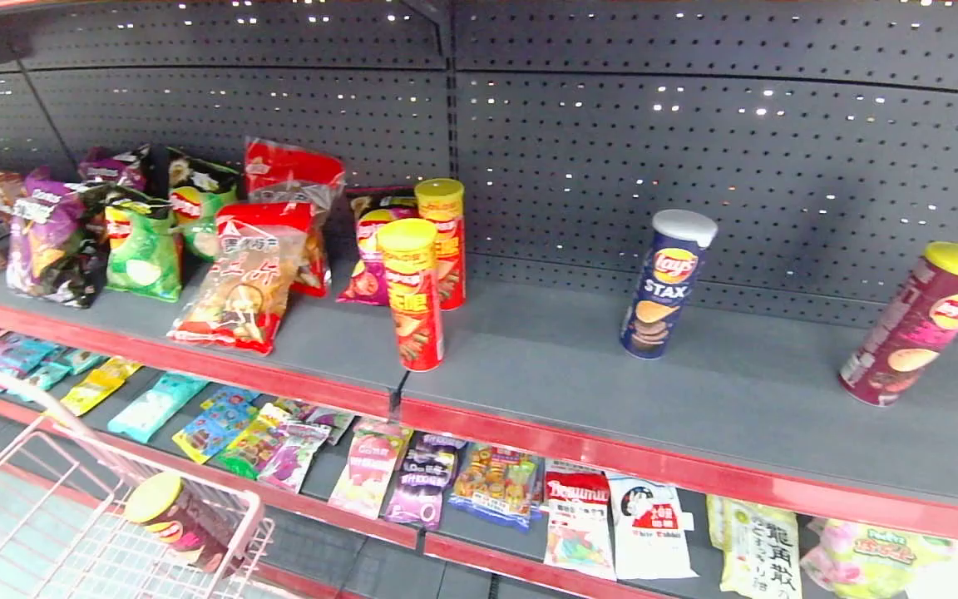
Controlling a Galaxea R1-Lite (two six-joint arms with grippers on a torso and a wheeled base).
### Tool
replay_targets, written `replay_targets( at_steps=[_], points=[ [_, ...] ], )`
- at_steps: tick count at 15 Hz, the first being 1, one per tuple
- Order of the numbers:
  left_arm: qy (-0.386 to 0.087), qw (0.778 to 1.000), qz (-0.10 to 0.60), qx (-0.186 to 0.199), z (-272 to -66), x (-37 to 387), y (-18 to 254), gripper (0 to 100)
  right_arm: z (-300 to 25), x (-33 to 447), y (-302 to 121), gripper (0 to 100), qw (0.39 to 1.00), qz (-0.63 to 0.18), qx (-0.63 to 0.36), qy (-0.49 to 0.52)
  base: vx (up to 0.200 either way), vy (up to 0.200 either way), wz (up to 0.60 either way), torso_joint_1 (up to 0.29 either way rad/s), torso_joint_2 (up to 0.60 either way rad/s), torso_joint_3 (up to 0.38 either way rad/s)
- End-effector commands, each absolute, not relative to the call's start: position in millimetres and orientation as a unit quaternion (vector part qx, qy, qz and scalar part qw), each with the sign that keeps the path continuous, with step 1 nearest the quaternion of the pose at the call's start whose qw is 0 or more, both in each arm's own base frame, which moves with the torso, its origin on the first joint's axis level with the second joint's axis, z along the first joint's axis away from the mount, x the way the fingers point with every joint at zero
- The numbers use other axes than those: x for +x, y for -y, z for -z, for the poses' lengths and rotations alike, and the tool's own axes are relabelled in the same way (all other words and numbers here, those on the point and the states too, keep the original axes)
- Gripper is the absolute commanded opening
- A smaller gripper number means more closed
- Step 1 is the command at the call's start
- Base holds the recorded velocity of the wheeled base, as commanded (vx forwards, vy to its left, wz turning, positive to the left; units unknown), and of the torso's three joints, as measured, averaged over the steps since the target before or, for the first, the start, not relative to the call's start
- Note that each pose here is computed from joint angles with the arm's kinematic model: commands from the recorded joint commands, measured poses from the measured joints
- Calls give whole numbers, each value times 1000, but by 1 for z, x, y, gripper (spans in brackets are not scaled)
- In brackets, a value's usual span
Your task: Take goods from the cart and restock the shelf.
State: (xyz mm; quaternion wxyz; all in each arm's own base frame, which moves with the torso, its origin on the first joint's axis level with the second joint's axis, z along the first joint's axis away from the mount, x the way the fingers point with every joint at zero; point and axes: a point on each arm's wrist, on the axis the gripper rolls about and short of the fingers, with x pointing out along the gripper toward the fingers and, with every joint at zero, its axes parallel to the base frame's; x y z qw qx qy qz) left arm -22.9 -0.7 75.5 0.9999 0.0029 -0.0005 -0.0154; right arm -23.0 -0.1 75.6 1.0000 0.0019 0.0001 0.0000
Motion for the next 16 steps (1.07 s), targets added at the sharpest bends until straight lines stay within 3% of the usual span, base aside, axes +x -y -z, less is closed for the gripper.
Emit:
replay_targets(
  at_steps=[1, 10, 16],
  points=[
    [0, 1000, 15, 3, -75, -23, 1, 100, -76, -23, 0, 100, 1000, 0, 2, -1, 0, 0, 600, -2, 7, 2],
    [0, 1000, 15, 3, -75, -23, 1, 100, -76, -23, 0, 100, 1000, 0, 2, -1, 0, 0, 600, 2, 3, 1],
    [0, 1000, 15, 3, -75, -23, 1, 100, -76, -23, 0, 100, 1000, 0, 2, -1, 0, 0, 0, -48, 119, 63]
  ],
)
